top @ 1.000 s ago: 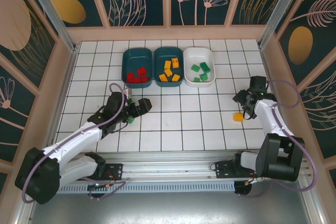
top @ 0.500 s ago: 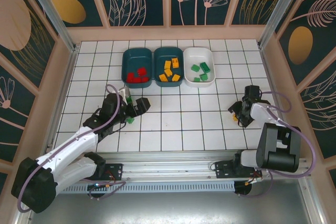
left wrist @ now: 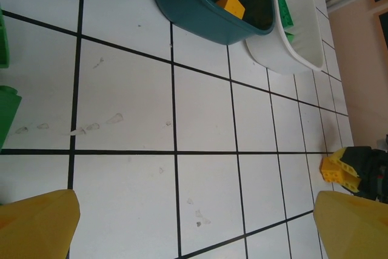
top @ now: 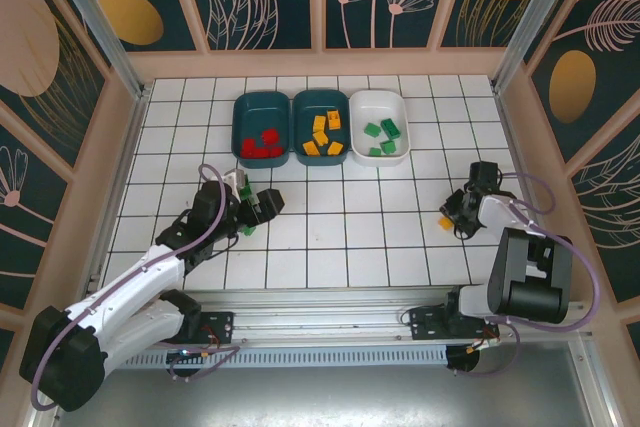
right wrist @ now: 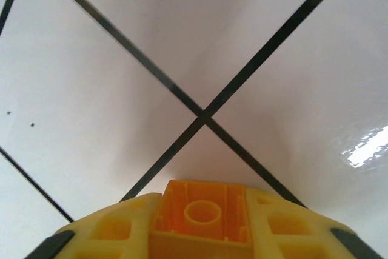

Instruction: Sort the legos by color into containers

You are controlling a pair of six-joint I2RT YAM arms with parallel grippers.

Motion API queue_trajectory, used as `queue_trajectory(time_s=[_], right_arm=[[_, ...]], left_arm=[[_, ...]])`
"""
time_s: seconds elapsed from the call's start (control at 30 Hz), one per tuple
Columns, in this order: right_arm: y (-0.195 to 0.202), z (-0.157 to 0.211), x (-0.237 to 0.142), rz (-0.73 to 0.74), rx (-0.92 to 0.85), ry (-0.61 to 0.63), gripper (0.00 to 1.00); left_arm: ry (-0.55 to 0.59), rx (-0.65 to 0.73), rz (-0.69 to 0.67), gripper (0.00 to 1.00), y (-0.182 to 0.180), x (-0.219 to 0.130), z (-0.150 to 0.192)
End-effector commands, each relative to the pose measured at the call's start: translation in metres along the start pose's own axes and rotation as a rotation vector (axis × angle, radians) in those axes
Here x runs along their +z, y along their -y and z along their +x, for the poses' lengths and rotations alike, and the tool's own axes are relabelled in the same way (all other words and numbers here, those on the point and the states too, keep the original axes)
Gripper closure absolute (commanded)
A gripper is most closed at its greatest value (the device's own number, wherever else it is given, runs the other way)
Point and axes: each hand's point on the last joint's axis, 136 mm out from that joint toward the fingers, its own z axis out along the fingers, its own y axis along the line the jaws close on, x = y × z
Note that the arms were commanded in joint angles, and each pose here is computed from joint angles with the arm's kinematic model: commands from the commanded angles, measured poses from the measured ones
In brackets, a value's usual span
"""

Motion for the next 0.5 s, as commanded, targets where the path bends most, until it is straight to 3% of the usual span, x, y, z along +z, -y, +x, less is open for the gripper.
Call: queue_trajectory(time_s=[0.0,0.1,0.23,0.33,0.47], right_arm=[[-0.026,-0.001,-0.017,-0.098,-0.022,0.022,0.76],[-0.088,0.001,-0.040,-0.253,-0.096,0.053,0.79],[-0.204,0.020,-0.062,-0.447,-0.276,0.093,0.81],[-0.279,0.032,-0.058,-0.499,-0.412,0.111,0.80],[-0.349,0.030,-0.045,-0.522,-0.483,0.196,0.77]], left_arm=[[0.053,-0.004,-0.079,0.01,-0.015,-0.006,-0.007],[0.185,-0.079,-0.180,0.02,-0.037,-0.023,-0.023],[0.305,-0.152,-0.188,0.01,-0.047,-0.044,-0.039],[0.283,-0.153,-0.210,0.01,-0.052,-0.043,-0.040],[0.163,-0.234,-0.253,0.02,-0.079,-0.017,-0.014]])
